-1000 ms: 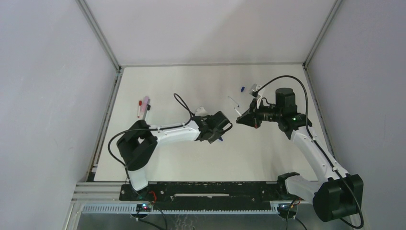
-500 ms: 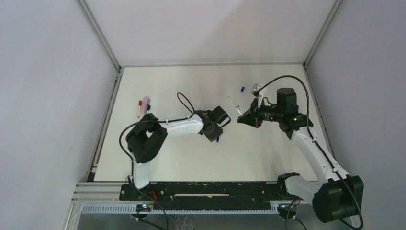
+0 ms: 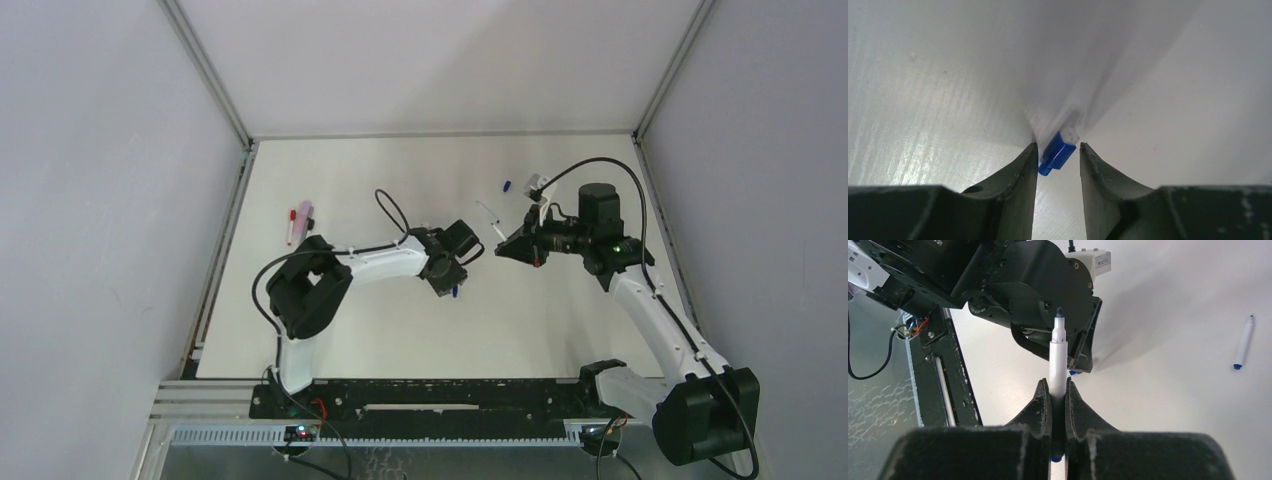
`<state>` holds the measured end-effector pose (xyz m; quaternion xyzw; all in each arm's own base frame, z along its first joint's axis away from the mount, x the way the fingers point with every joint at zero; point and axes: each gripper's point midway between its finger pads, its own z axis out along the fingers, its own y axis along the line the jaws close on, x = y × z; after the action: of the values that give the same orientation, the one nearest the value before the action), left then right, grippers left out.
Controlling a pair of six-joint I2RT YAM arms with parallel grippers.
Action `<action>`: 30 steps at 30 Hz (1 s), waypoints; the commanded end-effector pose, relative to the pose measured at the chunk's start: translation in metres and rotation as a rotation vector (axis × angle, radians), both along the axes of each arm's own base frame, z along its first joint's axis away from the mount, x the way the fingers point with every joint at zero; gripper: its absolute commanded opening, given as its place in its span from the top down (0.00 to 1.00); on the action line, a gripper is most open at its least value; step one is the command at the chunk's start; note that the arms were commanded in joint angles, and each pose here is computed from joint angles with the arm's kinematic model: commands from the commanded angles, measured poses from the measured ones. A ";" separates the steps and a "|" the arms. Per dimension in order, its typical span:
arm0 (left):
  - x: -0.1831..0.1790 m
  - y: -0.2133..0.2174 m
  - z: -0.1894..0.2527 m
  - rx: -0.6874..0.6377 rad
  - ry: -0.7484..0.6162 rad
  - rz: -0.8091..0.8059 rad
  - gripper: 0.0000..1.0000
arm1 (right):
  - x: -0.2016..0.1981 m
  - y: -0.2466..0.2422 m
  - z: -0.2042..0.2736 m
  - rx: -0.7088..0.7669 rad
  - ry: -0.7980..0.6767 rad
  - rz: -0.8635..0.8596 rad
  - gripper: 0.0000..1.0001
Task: Insert the pens into the pen caps
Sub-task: Pick up the pen cap from the center of the board.
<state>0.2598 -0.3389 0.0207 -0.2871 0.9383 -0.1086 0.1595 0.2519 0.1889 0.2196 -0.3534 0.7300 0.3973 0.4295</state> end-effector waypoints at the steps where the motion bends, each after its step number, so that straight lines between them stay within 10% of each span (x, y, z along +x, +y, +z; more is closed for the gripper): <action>1: -0.005 0.006 -0.001 0.092 0.036 -0.112 0.60 | 0.000 0.000 0.027 0.028 -0.061 0.002 1.00; 30: -0.011 0.055 -0.051 0.493 0.080 -0.571 0.86 | -0.005 -0.003 0.035 0.051 -0.071 0.009 1.00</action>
<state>0.2581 -0.3306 0.0138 -0.0262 0.9843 -0.0164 0.1737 0.2495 0.1844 0.2289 -0.3511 0.7224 0.4008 0.4408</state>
